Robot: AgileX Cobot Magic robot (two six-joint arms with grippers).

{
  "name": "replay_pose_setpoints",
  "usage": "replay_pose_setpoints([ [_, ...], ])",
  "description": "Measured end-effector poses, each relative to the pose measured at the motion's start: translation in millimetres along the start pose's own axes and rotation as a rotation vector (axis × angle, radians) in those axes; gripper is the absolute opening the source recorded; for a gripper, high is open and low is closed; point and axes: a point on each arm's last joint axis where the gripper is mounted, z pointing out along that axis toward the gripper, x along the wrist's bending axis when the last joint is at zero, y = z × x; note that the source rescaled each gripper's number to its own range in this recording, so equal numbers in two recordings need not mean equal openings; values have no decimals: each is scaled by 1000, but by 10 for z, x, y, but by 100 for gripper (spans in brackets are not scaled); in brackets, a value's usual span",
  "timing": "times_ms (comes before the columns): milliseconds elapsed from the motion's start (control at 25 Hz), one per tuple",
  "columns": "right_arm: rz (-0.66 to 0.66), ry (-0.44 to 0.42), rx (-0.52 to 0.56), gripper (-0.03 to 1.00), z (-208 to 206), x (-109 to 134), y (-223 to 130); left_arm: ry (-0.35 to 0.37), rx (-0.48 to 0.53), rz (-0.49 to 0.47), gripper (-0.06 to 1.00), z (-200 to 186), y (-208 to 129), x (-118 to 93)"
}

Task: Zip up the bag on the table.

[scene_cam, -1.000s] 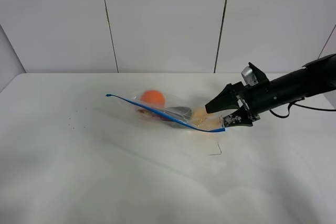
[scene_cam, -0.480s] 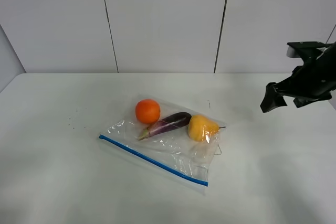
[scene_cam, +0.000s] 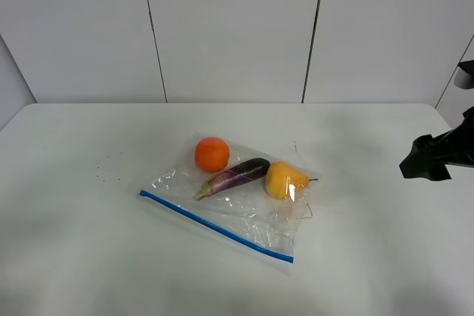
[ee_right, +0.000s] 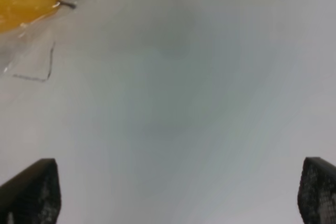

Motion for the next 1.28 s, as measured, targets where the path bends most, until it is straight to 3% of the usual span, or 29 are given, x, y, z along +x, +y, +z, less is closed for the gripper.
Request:
replay_pose_setpoints([
  [400, -13, -24, -128, 100, -486, 192, -608, 0, 0, 0, 99, 0, 0, 0],
  [800, 0, -71, -388, 100, -932, 369, -1184, 0, 0, 0, 99, 0, 0, 0],
  [1280, -3, -131, -620, 100, -1109, 488, -1742, 0, 0, 0, 99, 0, 0, 0],
])
